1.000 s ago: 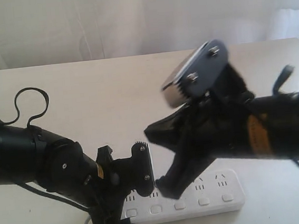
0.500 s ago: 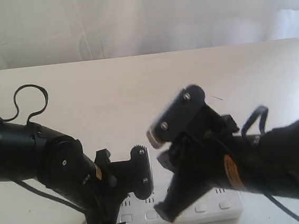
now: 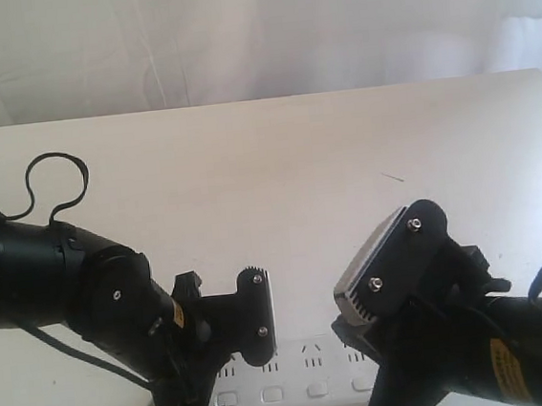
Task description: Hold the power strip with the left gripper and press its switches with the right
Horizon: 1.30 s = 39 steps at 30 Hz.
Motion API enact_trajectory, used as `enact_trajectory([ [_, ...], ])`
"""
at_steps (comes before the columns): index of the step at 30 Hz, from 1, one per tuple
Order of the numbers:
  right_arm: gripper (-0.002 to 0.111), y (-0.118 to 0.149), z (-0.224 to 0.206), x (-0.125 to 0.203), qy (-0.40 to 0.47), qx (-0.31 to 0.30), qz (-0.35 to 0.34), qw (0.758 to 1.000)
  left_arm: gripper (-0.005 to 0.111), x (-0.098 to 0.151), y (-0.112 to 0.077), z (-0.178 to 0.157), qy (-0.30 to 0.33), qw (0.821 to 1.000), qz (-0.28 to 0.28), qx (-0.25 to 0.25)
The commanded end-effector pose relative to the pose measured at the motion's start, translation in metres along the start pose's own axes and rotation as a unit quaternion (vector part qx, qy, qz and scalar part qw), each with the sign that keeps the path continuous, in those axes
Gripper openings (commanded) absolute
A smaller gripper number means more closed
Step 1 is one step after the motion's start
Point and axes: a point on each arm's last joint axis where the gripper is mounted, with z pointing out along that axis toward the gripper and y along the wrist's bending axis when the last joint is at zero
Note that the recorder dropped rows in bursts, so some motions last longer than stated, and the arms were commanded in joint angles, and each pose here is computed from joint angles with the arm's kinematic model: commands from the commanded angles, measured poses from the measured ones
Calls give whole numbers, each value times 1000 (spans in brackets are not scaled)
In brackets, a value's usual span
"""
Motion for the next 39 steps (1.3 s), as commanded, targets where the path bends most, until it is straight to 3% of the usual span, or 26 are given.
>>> enact_trajectory([
  [1, 0, -2, 5, 8, 20, 12, 12, 1000, 0, 13, -14, 9, 56, 996, 38, 52],
  [4, 0, -5, 8, 10, 27, 28, 20, 999, 0, 13, -14, 9, 56, 996, 35, 52],
  [8, 0, -12, 9, 10, 17, 72, 96, 993, 0, 13, -13, 9, 54, 997, 22, 47],
  [14, 0, -6, 12, 13, 33, 40, 96, 994, 0, 12, -12, 9, 51, 998, 9, 42],
  [25, 0, -7, 34, 28, 90, 59, 122, 987, 0, 12, -11, 9, 48, 998, 9, 38],
  [39, 0, 12, 40, 5, 75, -9, 122, 990, 0, 12, -12, 9, 50, 998, 11, 41],
])
